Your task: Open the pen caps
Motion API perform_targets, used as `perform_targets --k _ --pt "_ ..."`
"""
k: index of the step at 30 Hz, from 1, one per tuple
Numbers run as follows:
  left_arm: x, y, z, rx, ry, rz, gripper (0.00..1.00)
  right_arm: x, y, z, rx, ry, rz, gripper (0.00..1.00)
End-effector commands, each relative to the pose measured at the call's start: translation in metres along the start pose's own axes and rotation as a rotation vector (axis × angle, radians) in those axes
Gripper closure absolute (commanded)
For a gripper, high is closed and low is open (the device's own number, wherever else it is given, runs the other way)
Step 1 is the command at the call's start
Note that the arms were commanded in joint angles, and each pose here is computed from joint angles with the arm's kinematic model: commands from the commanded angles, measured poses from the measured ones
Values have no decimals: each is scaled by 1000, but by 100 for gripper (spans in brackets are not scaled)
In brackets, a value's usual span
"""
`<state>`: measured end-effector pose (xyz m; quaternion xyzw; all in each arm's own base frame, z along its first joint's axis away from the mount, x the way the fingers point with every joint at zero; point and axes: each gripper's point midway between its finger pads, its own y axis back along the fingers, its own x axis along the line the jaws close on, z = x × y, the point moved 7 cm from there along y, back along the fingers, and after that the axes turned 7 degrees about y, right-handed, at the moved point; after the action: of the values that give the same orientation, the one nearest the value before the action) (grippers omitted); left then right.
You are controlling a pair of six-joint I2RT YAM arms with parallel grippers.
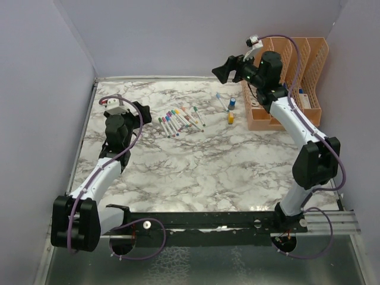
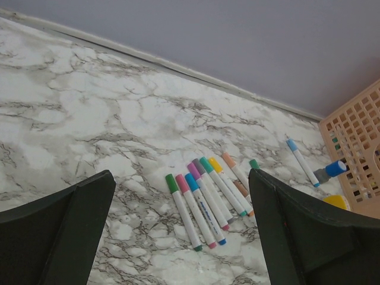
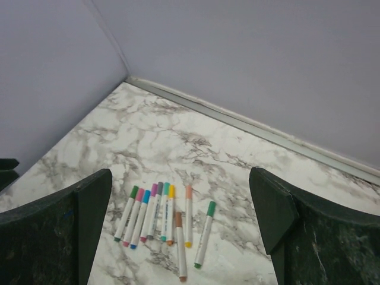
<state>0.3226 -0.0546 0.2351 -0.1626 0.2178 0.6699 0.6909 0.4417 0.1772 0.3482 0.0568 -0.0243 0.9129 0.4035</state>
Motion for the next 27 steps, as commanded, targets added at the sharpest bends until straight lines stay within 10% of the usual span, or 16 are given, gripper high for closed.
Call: perform_targets --k 1,27 --pt "-9 -9 3 18 38 -30 1 -23 -16 -32 191 63 -204 1" --pt "-5 -28 -9 81 28 -7 1 -78 -118 -148 539 166 -306 25"
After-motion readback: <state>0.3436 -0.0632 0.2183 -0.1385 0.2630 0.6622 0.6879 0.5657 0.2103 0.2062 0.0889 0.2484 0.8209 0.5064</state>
